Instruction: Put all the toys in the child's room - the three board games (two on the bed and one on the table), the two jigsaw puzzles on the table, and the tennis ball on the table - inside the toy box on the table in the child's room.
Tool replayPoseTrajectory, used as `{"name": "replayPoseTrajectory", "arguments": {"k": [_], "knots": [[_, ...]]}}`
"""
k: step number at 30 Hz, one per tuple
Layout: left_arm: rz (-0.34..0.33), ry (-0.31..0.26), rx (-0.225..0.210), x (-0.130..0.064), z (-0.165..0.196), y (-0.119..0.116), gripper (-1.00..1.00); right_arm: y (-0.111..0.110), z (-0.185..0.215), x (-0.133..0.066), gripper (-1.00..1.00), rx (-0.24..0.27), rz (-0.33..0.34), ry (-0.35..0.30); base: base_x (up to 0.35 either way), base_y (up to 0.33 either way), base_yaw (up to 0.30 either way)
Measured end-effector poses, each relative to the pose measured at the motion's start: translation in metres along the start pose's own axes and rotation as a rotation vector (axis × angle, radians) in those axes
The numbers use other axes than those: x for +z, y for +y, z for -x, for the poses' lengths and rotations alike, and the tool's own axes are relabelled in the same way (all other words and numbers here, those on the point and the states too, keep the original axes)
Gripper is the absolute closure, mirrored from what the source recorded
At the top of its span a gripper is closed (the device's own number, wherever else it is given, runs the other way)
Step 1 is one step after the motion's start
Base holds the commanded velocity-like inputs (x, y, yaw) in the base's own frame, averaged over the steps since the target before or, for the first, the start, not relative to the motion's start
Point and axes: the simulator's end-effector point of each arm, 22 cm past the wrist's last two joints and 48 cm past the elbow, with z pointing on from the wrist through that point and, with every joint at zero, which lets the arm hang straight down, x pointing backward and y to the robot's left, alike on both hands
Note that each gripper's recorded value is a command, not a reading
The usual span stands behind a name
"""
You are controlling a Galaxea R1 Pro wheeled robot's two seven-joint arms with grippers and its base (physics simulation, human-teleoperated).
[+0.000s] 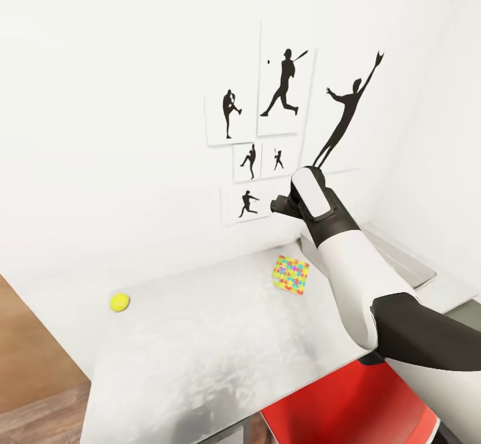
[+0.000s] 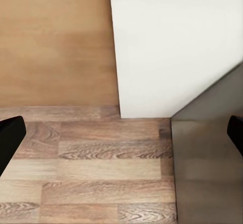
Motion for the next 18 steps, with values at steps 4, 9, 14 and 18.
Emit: {"name": "replayPoseTrajectory", "arguments": {"k": [4,9,14,18], "knots": [[0.000,0.000,0.000,0.0002,-0.0001,0.0000,-1.00,0.0002,0.0000,0.0002,-1.00,0.000,0.001,0.000,0.015,0.000,-0.091],[0.000,0.001,0.000,0.0005,-0.0006,0.0000,-1.00,-0.0001,-0.0004,0.0008,-1.00,0.000,0.000,0.001,0.064,0.000,-0.058],[0.000,0.002,0.000,0.0006,-0.0006,0.0000,-1.00,-0.0001,-0.0006,0.0011,-1.00,0.000,0.000,0.002,0.047,-0.017,-0.009],[0.000,0.002,0.000,0.0006,-0.0006,0.0000,-1.00,0.0003,-0.0005,0.0011,-1.00,0.000,0.001,0.002,0.061,-0.071,-0.002]]}}
